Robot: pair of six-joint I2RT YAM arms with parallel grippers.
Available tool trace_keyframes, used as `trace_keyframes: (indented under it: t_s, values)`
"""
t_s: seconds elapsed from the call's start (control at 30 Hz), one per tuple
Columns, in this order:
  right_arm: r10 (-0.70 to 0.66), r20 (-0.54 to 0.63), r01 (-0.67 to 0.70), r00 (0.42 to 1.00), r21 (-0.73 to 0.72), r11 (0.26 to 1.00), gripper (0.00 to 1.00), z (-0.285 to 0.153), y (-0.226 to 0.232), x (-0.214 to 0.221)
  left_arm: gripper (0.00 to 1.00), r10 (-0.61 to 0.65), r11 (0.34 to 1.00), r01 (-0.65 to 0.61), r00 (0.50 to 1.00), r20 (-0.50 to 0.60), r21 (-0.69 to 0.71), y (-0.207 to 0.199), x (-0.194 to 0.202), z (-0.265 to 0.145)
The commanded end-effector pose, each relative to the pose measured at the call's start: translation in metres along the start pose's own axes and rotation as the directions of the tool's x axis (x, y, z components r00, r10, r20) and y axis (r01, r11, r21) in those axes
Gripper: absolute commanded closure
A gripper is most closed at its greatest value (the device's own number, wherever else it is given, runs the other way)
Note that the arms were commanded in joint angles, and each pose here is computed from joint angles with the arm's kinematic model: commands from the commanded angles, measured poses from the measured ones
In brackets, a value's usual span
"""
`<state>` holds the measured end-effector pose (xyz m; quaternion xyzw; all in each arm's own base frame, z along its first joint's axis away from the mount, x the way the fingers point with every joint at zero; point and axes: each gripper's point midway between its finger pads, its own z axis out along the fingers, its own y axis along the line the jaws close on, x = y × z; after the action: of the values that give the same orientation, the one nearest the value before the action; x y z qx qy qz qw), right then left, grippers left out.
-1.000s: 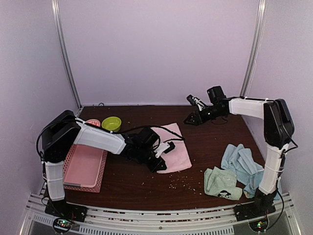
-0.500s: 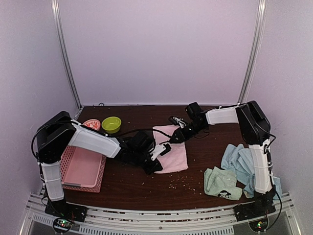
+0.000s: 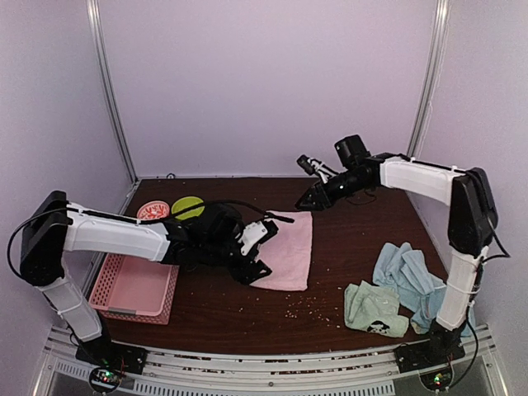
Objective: Roll the towels
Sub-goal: Rotate the towel at the center of the board.
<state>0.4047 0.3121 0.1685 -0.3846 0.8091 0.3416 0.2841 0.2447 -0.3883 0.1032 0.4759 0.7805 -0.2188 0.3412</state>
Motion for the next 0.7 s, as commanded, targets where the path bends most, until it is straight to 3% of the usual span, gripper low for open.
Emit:
trace_keyframes:
  t_s: [0.0, 0.17, 0.3, 0.47, 0.6, 0.67]
  values:
    - [-0.077, 0.092, 0.069, 0.993, 0.079, 0.994, 0.48, -0.065, 0.012, -0.005, 0.27, 0.147, 0.987, -0.142, 0.986, 0.072, -0.073, 0.004, -0.029, -0.020]
    - [-0.077, 0.102, 0.063, 0.992, 0.136, 0.989, 0.46, -0.084, 0.015, 0.030, 0.43, 0.341, 0.938, -0.343, 0.939, 0.045, 0.049, -0.037, -0.014, -0.008]
    - [-0.084, 0.123, 0.062, 0.989, 0.177, 0.982, 0.45, -0.081, 0.010, 0.048, 0.53, 0.408, 0.909, -0.405, 0.913, -0.014, 0.095, -0.045, 0.000, 0.011]
    - [-0.066, 0.053, 0.060, 0.996, 0.113, 0.992, 0.47, -0.062, 0.009, 0.070, 0.50, 0.470, 0.883, -0.464, 0.878, -0.096, 0.073, -0.033, 0.017, 0.035]
    - [0.041, 0.007, -0.042, 0.999, 0.184, 0.982, 0.53, -0.041, -0.025, 0.065, 0.50, 0.492, 0.871, -0.488, 0.863, -0.114, 0.065, -0.030, 0.020, 0.038]
    - [0.078, -0.080, -0.061, 0.994, 0.203, 0.977, 0.57, -0.023, -0.039, 0.066, 0.50, 0.497, 0.868, -0.493, 0.860, -0.116, 0.059, -0.029, 0.021, 0.036]
